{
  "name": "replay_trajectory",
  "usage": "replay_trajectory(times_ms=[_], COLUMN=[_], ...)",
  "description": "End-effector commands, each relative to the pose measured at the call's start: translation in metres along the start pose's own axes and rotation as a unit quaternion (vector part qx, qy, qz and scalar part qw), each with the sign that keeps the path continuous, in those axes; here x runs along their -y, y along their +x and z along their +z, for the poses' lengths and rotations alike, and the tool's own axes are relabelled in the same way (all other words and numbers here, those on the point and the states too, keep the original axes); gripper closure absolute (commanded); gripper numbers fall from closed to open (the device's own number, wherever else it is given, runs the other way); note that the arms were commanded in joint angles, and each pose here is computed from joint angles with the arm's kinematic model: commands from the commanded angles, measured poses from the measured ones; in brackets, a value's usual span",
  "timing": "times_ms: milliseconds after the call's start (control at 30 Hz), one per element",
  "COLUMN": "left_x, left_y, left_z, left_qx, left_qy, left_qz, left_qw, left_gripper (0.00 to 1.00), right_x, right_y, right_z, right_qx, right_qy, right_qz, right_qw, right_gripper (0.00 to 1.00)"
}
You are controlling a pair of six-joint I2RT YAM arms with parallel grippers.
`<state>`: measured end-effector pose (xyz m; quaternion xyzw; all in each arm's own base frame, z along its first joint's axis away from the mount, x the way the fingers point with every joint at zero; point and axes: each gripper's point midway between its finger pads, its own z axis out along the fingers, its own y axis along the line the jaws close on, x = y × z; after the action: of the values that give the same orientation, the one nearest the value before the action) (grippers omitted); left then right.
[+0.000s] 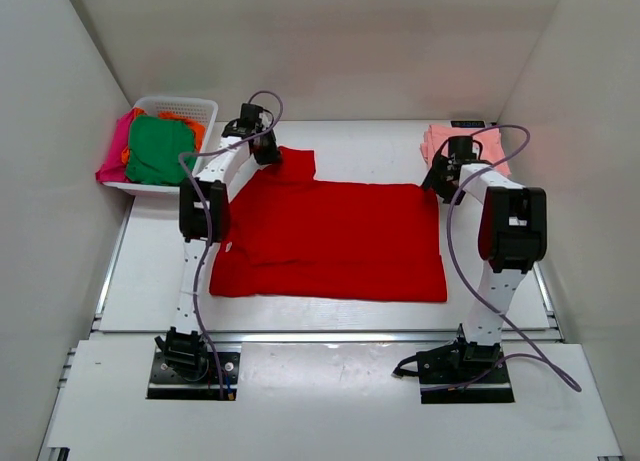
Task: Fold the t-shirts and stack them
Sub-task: Grap the side of the flattened tshirt furthest away from the robot with both arms
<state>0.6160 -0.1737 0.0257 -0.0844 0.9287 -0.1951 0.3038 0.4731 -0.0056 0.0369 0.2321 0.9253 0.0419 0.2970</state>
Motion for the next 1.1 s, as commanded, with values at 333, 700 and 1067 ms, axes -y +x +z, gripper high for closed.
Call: replay_trajectory(times_ms=[333, 700, 1067], left_x=[0.028, 0.037, 0.005], left_y=[-0.048, -0.064, 0.020], left_z=[-0.088, -0.144, -0.229], left_qx=[0.077, 0.100, 0.086], left_qy=[0.060, 0.071, 0.053], left_qz=[0.011, 0.014, 0.002], left_qw=[0.995, 0.992, 0.995], left_gripper=[1.00, 1.00, 1.00], right_x=[-0.039, -0.055, -0.049], right_y=[-0.017, -0.030, -0.031], right_z=[0.028, 0.013, -0.026], right_qx=[-0.009, 0.021, 0.041], right_qy=[-0.008, -0.071, -0.134], right_qz=[-0.015, -0.051, -0.086], right_qw=[1.000, 0.996, 0.986], right_gripper=[0.90, 1.00, 1.00])
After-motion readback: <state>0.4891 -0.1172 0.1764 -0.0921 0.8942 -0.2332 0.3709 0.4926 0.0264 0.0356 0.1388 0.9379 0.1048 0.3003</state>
